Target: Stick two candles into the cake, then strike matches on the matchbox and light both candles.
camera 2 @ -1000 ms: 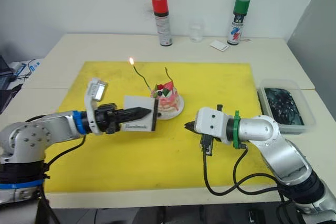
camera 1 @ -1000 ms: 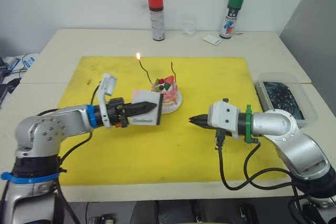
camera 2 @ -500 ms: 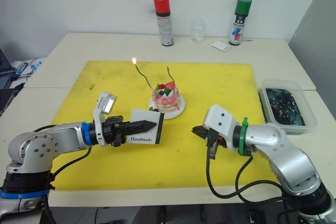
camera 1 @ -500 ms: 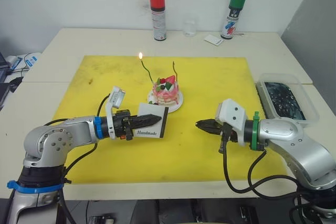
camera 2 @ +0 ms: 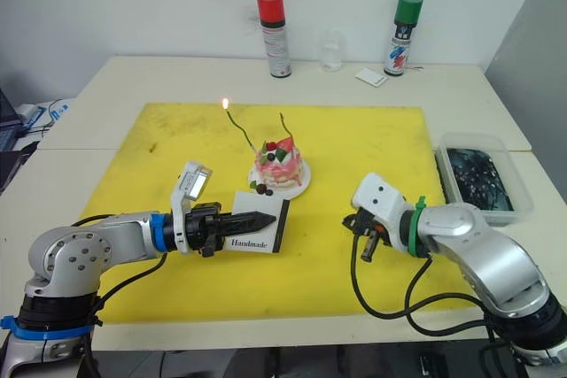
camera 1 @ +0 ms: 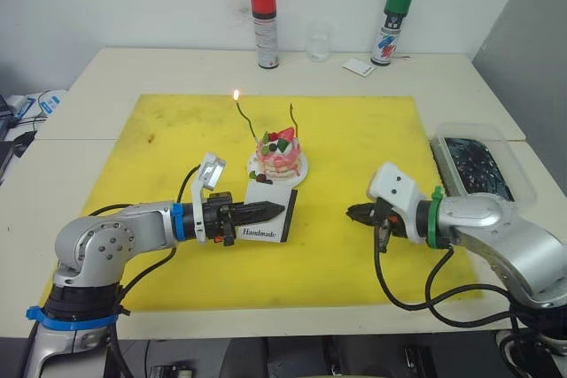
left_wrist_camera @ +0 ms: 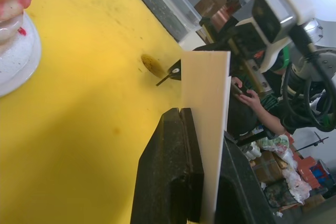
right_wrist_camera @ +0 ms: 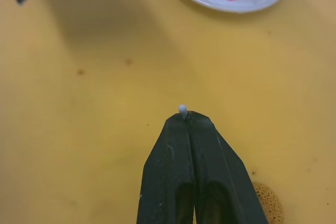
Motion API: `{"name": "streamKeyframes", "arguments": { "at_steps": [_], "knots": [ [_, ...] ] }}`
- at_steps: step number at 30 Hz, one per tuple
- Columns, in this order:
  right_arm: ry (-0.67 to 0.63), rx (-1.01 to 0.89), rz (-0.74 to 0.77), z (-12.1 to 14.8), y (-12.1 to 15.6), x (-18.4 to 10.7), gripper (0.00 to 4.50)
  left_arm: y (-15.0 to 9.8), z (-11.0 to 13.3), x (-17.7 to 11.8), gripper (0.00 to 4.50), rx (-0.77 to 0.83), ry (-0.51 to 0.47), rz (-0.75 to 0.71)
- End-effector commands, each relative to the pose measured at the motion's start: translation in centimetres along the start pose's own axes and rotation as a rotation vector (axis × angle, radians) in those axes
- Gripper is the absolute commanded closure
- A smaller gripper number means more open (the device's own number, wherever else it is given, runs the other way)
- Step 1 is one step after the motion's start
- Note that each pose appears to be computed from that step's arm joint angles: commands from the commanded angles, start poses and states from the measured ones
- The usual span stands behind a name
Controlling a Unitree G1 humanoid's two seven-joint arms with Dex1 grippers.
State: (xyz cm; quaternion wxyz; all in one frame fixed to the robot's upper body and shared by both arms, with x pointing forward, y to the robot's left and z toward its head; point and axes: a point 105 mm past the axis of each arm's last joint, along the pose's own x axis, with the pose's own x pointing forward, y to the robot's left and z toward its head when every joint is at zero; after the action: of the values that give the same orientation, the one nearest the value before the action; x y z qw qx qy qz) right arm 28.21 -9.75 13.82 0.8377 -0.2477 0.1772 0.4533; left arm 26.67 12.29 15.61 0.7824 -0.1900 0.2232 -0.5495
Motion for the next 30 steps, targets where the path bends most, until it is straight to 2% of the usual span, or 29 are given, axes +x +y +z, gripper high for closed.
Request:
{"name": "streamKeyframes", "arguments": {
  "at_steps": [1,4,11,15,20,26,30],
  "knots": [
    [-0.023,-0.032,-0.051,0.7,-0.9,0.7,4.48,-0.9,0.5,0.1,4.5,0.033,-0.013,-0.024],
    [-0.043,-0.025,-0.061,0.9,-1.0,0.9,3.89,-0.8,0.5,-0.2,4.5,0.034,-0.019,-0.005],
    [-0.152,-0.028,-0.048,2.2,-0.4,-0.2,1.42,-0.3,0.5,-0.7,4.5,0.035,-0.02,0.027],
    [-0.276,-0.023,-0.146,1.8,-0.8,-0.3,1.42,-0.1,0.6,-1.0,4.5,0.037,-0.017,0.036],
    [-0.375,0.022,-0.276,0.0,-1.1,0.8,1.42,0.0,0.6,-1.0,4.5,0.04,-0.013,0.042],
    [-0.344,0.109,-0.322,-2.5,-0.6,2.8,1.42,-0.1,0.6,-1.2,4.5,0.042,-0.002,0.043],
    [-0.34,0.116,-0.327,-3.0,-0.5,3.3,1.42,-0.2,0.5,-1.2,4.5,0.041,0.004,0.041]
  ]
}}
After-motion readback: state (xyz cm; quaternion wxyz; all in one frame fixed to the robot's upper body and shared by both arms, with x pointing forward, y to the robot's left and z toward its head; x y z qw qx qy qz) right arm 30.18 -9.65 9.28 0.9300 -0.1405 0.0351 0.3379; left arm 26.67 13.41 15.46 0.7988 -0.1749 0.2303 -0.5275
